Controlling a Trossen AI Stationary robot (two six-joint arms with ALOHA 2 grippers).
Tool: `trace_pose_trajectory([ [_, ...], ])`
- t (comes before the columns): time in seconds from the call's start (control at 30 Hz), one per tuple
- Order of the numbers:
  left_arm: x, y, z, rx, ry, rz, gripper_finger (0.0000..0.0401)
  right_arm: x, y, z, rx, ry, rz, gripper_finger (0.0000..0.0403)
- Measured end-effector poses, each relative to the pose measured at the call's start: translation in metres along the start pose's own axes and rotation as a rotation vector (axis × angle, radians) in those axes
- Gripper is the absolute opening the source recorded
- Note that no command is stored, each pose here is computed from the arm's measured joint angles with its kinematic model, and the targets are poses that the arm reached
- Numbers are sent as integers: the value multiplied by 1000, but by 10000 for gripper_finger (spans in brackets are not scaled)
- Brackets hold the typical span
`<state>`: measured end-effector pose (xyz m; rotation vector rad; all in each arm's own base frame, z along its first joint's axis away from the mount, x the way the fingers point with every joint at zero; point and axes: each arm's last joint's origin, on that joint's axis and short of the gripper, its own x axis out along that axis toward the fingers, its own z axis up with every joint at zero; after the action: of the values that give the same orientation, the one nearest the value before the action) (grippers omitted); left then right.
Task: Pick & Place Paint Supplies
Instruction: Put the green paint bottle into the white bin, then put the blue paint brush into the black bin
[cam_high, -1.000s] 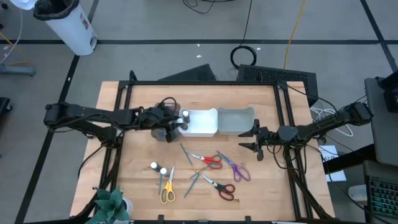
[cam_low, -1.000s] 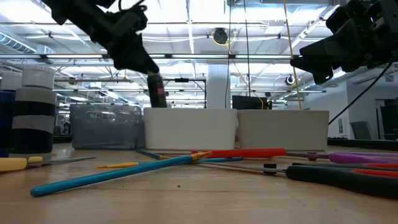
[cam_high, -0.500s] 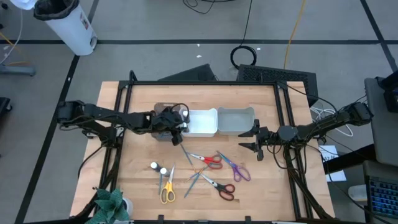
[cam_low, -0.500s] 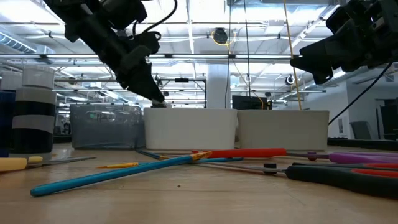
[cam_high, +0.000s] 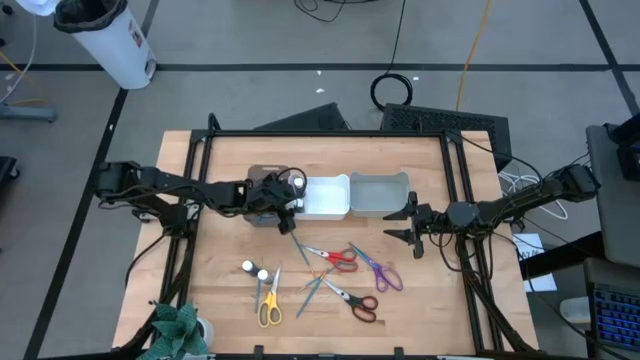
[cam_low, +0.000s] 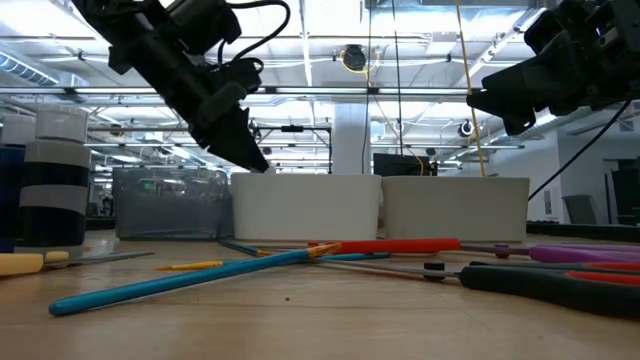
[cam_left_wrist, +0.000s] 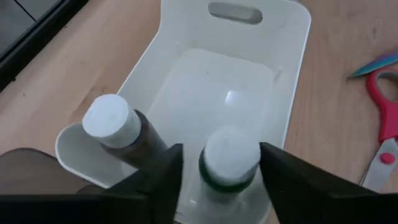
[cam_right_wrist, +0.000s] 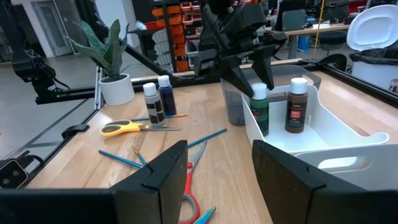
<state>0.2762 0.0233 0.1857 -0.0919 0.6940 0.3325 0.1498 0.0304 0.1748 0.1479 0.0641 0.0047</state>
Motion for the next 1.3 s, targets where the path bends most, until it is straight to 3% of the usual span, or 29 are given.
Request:
trace_pose_trajectory([
  [0.27, -10, 1, 7, -11, -48, -8, 295, 0, 0, 0, 0, 0, 0, 171],
  [0.5, -53, 5, 25, -43, -192, -46, 318, 0, 0, 0, 0, 0, 0, 171],
  [0.7, -95, -7, 34, -49, -329, -258, 311, 0, 0, 0, 0, 0, 0, 171],
  [0.83, -106, -24, 33, -33, -345, -413, 305, 0, 0, 0, 0, 0, -1, 171],
  [1.07, -94, -66, 19, 38, -263, -539, 316, 0, 0, 0, 0, 0, 0, 171],
  [1.3, -60, -107, -1, -1, -169, -610, 313, 0, 0, 0, 0, 0, 0, 171],
])
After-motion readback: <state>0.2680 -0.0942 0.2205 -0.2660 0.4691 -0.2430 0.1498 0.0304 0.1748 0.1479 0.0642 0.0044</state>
